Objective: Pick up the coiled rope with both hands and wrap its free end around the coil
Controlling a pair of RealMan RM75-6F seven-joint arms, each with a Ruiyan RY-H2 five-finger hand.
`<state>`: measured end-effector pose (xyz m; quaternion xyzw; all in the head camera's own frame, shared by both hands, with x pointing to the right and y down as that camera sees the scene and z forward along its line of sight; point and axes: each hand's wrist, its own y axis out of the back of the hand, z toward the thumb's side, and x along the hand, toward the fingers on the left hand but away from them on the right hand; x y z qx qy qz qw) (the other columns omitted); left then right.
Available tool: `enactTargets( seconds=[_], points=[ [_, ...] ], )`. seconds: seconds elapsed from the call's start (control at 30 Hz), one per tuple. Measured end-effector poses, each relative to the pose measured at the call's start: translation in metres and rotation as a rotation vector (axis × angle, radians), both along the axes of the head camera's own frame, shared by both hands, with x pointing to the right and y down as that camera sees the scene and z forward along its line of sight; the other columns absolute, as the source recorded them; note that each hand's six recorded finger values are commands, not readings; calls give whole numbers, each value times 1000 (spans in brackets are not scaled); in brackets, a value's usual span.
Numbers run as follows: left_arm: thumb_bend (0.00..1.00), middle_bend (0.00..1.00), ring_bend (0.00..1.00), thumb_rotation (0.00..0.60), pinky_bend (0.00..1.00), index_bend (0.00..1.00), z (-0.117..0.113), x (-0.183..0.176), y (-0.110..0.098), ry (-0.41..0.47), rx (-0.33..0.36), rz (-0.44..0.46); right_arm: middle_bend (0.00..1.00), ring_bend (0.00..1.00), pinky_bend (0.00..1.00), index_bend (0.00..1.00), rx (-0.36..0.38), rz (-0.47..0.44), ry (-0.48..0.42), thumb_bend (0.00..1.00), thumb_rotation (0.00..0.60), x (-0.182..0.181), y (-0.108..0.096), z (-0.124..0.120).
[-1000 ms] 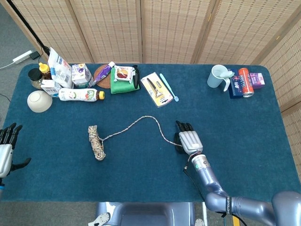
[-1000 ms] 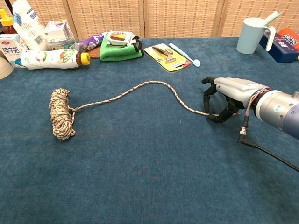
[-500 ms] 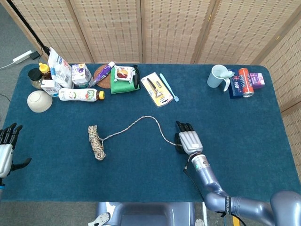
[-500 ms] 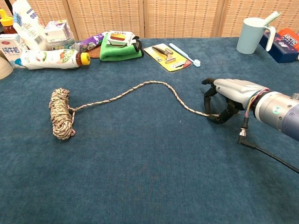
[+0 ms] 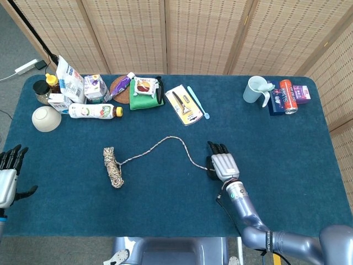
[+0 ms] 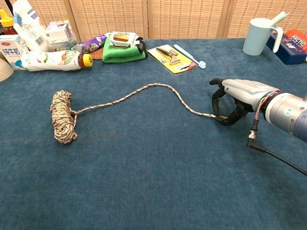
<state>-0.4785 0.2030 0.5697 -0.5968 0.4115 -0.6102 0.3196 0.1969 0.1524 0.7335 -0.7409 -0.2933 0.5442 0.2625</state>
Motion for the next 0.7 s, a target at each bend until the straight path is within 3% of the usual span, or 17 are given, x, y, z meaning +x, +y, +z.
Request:
enactTargets(
  seconds=[0.4,0.7],
  points=[
    [156,0,0,600,0,0,3,2,-1,1,-4,10,0,0,0,598,30,7,-22,466,600,3,-6,-12],
    [156,0,0,600,0,0,7,16,-10,36,22,109,0,0,0,600,76,-10,-26,466,600,7,-17,-33]
  ],
)
